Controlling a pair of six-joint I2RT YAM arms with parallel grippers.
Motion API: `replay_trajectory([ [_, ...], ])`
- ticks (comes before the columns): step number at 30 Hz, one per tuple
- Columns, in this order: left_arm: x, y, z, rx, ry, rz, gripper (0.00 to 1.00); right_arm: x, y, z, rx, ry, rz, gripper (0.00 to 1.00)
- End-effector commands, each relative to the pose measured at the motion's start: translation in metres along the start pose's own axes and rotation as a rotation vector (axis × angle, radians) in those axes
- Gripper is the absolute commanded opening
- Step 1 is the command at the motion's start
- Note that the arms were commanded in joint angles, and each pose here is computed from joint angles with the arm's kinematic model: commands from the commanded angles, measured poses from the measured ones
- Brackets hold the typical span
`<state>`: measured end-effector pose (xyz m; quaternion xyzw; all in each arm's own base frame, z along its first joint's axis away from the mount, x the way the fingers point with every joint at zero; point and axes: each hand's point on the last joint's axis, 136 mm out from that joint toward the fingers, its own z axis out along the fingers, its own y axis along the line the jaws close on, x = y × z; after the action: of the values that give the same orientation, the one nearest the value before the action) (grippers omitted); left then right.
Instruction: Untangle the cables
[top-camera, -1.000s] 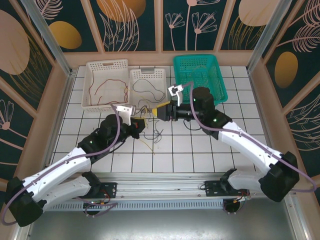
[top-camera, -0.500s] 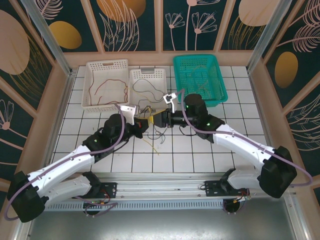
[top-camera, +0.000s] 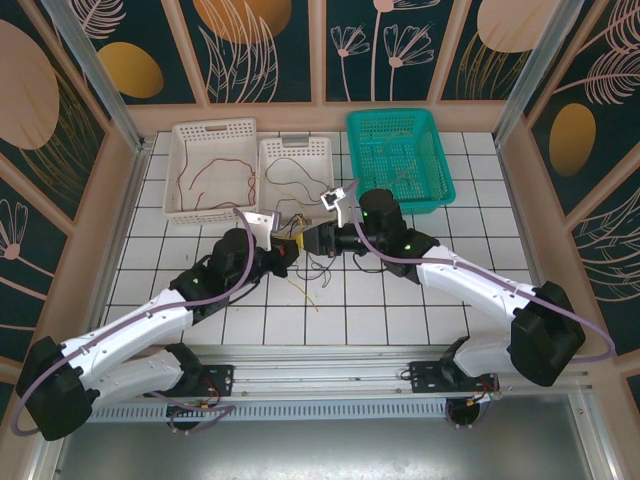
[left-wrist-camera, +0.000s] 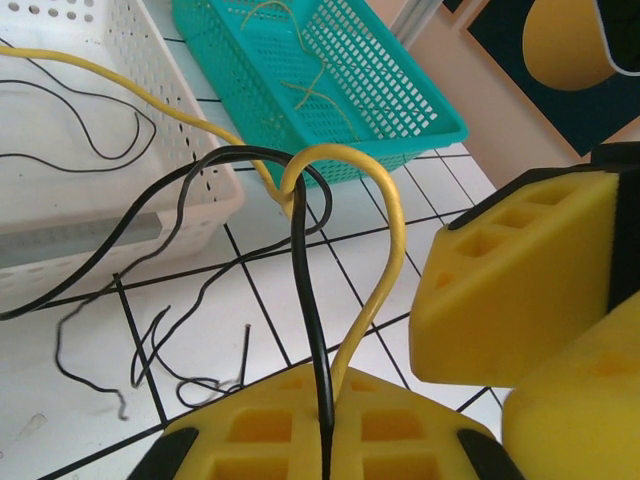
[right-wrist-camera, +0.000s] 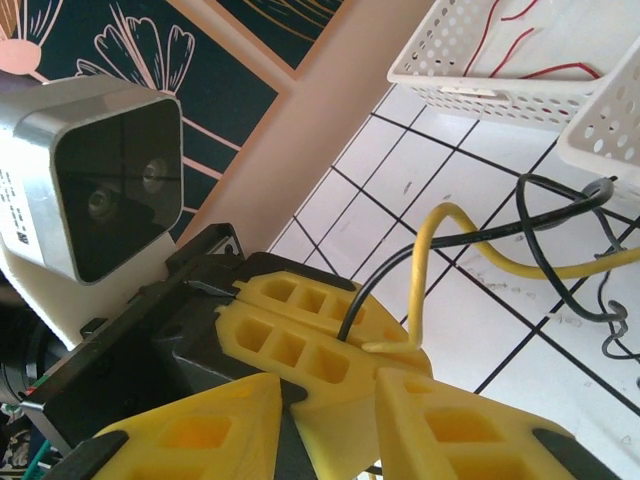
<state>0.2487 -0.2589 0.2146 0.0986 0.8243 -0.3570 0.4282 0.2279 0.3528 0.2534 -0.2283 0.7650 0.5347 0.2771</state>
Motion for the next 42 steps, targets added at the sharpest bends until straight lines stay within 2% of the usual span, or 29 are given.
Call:
replay_trajectory([
  [1,-0.001,-0.022,-0.002,0.097,-0.006,0.012,0.00,-0.022,0.005,0.001,0.011,-0.083,-0.034,0.30],
  [7,-0.001,-0.028,-0.005,0.123,-0.012,0.015,0.00,-0.024,-0.002,0.002,0.049,-0.087,-0.030,0.30],
  [13,-0.002,-0.023,-0.010,0.097,-0.019,0.022,0.00,-0.028,-0.009,-0.006,0.129,-0.106,-0.027,0.42],
  [20,-0.002,-0.026,-0.011,0.111,-0.022,0.017,0.00,-0.027,-0.009,-0.003,0.127,-0.093,-0.014,0.42],
  [24,-0.002,-0.024,-0.015,0.105,-0.031,0.019,0.00,-0.034,-0.008,-0.019,0.170,-0.131,-0.039,0.43],
  [36,-0.001,-0.025,-0.014,0.117,-0.032,0.007,0.00,-0.019,0.007,-0.003,0.029,-0.083,0.019,0.42],
  [42,-0.002,-0.024,-0.015,0.113,-0.038,0.005,0.00,-0.014,0.006,0.000,0.030,-0.070,0.019,0.39],
])
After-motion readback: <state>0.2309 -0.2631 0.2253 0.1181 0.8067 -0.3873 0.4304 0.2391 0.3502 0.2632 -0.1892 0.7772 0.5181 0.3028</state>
